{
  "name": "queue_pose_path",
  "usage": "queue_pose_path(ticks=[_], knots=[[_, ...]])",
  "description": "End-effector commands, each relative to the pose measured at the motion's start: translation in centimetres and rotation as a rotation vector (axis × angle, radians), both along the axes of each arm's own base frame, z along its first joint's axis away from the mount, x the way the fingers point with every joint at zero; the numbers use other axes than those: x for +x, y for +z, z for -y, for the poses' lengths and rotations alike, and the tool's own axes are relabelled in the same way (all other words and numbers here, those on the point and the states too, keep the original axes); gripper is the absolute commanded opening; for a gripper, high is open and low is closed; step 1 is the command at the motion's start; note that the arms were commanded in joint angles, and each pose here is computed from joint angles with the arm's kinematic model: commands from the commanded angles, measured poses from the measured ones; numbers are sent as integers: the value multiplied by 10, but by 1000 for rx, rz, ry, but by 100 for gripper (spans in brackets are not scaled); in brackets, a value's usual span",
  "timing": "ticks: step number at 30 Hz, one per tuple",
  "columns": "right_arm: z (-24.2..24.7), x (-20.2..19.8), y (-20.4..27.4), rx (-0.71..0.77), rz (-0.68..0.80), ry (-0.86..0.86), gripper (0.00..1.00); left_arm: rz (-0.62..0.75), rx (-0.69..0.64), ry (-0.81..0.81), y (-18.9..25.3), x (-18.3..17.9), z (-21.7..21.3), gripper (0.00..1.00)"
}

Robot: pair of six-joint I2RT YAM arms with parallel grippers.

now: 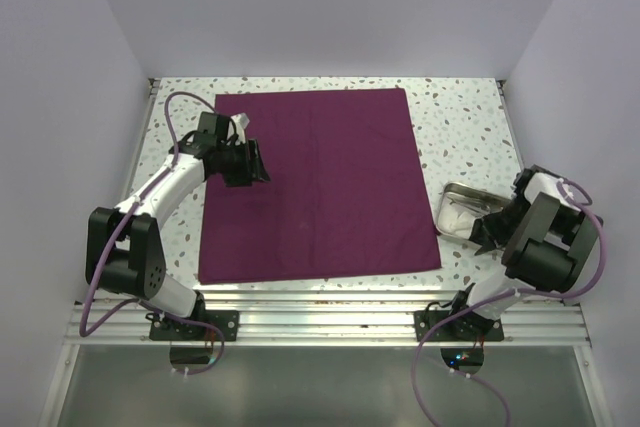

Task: Prepare the surgical pack

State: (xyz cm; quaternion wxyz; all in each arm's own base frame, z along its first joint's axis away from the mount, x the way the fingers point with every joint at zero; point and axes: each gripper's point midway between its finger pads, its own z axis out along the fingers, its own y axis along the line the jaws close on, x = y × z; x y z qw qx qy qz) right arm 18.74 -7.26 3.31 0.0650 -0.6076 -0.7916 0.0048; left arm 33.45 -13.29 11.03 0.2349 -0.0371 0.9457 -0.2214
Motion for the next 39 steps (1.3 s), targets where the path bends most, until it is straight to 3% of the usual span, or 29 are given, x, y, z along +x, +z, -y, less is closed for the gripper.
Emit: queue_pose_path(ticks=[1,13,24,39], knots=[[5,5,-13,-22,11,-29,40,35,1,-10,14,9,-2,58],[8,11,-23,-18,3,-43,18,24,6,-8,15,11,-3,58],[15,35,7,-6,55,-44,0,17,-1,-10,13,16,0,58],[19,54,37,-10,155,-4,0,11,3,-14,10,21,0,58]])
